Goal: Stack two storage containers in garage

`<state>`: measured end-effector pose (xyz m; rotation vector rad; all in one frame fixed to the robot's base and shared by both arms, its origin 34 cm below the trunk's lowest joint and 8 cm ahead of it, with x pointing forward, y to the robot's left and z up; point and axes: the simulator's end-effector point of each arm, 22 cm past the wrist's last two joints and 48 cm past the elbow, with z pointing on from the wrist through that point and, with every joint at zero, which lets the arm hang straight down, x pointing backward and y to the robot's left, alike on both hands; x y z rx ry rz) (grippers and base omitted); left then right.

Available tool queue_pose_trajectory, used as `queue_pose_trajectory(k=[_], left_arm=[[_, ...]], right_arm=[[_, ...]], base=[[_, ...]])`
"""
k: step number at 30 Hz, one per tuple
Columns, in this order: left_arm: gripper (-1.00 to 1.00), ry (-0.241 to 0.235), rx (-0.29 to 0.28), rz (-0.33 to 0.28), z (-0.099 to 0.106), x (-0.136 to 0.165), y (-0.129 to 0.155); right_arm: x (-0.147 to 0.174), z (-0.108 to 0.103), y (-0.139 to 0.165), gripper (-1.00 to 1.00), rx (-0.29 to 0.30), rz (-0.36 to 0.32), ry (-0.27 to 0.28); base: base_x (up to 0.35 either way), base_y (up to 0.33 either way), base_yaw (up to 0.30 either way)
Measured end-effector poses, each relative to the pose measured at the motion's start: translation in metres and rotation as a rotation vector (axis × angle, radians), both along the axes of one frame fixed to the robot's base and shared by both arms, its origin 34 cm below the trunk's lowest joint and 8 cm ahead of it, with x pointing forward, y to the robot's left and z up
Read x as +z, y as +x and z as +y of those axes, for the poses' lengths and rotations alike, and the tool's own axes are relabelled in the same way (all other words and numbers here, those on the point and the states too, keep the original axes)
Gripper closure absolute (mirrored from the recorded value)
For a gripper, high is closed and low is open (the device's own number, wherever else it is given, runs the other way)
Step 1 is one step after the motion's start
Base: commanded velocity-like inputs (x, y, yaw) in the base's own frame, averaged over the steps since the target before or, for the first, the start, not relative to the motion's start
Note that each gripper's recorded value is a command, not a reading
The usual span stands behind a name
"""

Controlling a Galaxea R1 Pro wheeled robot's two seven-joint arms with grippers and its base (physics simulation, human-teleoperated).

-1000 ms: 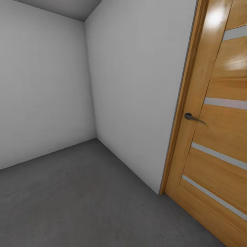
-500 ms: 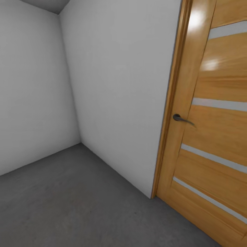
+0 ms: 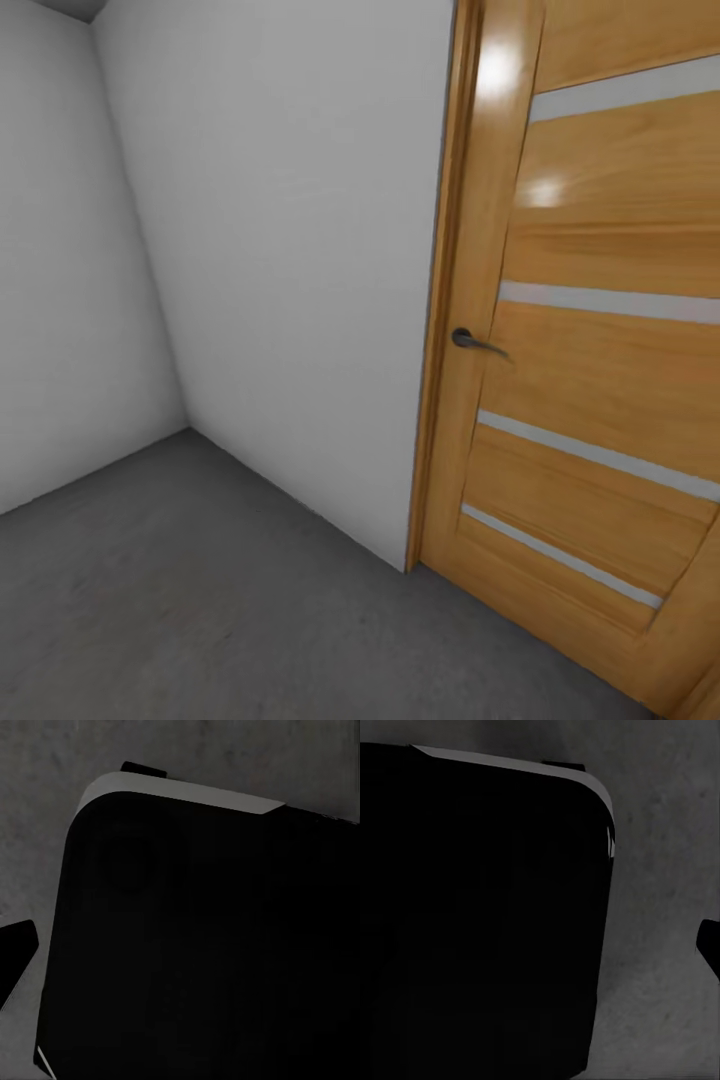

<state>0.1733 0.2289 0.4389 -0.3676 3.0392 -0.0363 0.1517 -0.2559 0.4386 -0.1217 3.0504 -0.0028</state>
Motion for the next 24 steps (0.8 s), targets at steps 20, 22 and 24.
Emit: queue_pose_trajectory(k=[20,22,24], left_arm=[[-1.0,0.001,0.001,-0.001,0.0009,0.0,0.0003],[-1.0,0.001,0.001,0.0,0.0011,0.0,0.0002],[-1.0,0.001,0.001,0.0,0.0011,0.0,0.0001]], right_arm=[[0.0,-0.0012,-0.0003,-1.0,-0.001,0.001,-0.002],[0.0,-0.0012,-0.0004,-1.0,-0.001,0.001,-0.002],[0.0,-0.0015,-0.0005,-1.0,-0.001,0.001,-0.002]], base=[[0.0,0.0,-0.288],[0.0,0.0,-0.288],[0.0,0.0,-0.288]])
